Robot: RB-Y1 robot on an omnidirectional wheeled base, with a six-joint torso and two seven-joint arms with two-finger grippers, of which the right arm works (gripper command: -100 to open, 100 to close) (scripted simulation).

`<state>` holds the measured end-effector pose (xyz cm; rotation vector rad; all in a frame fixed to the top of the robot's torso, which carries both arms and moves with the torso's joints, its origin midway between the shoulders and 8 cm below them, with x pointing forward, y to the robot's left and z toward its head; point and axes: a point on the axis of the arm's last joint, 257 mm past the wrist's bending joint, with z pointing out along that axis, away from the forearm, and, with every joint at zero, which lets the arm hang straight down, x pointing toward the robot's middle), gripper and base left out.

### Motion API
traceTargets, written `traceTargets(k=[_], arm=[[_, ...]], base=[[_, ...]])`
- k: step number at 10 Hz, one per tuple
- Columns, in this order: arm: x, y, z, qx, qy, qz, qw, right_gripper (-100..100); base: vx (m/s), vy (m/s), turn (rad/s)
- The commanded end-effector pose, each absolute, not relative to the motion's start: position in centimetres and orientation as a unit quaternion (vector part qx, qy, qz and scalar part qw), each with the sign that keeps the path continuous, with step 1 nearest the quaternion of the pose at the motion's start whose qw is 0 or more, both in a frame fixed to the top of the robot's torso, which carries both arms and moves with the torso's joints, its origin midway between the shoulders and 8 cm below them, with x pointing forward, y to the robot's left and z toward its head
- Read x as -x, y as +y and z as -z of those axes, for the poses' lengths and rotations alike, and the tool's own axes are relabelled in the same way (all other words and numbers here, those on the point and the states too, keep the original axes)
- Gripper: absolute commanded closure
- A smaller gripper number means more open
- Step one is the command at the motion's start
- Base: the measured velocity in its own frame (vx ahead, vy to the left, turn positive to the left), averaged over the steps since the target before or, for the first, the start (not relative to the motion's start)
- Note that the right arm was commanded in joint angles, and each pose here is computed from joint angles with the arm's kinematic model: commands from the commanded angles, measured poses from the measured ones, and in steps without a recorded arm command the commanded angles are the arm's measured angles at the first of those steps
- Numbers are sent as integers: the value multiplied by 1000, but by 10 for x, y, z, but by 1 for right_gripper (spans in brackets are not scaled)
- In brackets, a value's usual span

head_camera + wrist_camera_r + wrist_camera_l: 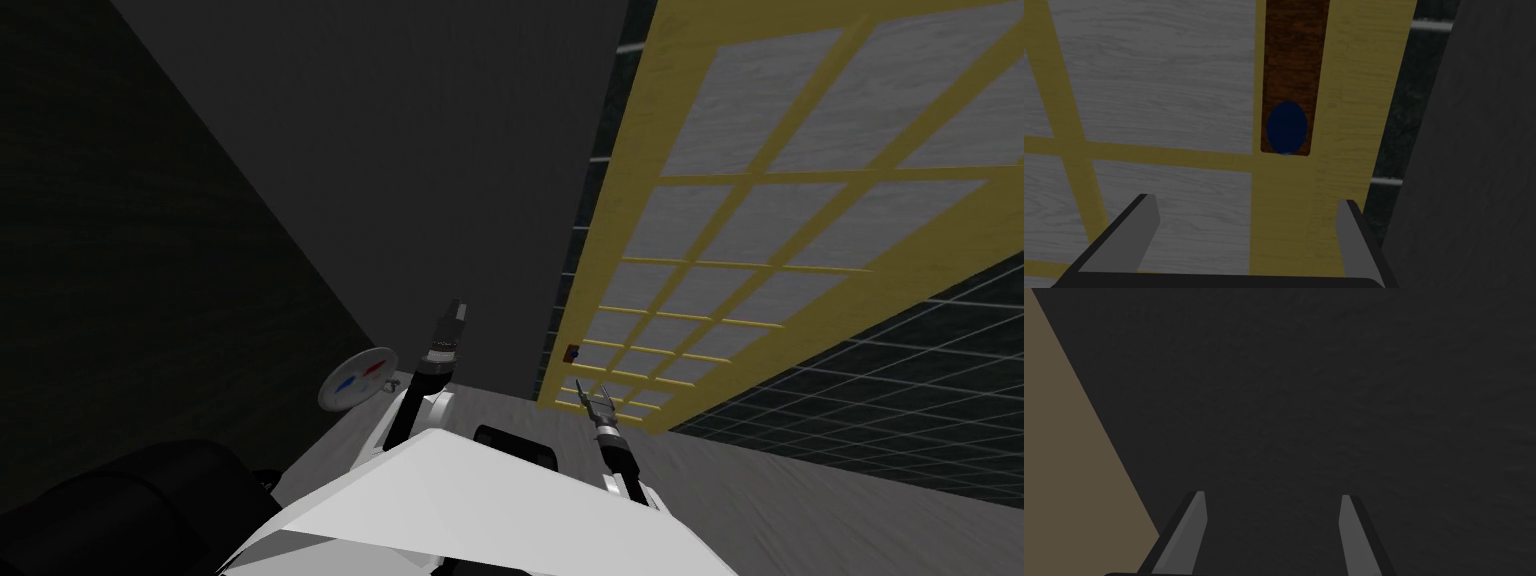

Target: Pull the door open

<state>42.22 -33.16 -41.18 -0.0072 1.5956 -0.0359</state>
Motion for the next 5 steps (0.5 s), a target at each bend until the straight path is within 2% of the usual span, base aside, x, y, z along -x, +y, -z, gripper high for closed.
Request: traceTargets(k=[1, 5], arm=[[-422, -337, 416, -2, 719, 30, 694, -100], [-428, -333, 423, -12, 724, 46, 688, -100]], base=[[20, -47, 53], [27, -63, 39]])
